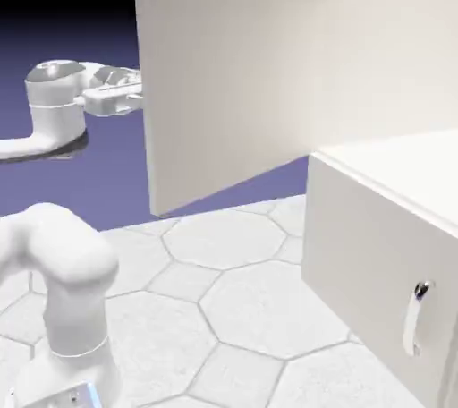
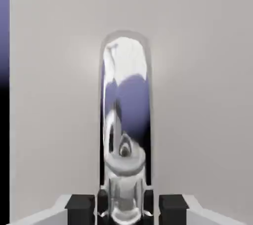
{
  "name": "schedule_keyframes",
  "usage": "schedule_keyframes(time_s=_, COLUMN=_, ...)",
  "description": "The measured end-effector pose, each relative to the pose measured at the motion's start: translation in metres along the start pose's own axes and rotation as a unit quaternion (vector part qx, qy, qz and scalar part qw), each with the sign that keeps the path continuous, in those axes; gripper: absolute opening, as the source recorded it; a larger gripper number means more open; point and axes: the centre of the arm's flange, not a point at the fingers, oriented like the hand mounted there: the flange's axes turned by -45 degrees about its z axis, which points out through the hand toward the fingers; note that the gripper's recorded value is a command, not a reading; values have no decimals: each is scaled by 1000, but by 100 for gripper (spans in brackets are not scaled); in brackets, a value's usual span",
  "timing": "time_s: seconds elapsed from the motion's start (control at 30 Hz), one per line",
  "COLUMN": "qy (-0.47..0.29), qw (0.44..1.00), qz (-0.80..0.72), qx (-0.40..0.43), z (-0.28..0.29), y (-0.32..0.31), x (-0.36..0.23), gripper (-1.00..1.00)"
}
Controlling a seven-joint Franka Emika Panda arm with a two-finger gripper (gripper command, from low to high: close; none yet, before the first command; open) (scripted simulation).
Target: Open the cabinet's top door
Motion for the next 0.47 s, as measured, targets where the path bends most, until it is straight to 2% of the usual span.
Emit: schedule_keyframes(time_s=0.47, qy=0, qw=988, qz=0, qx=155, z=-122, y=65, x=0, gripper=-100)
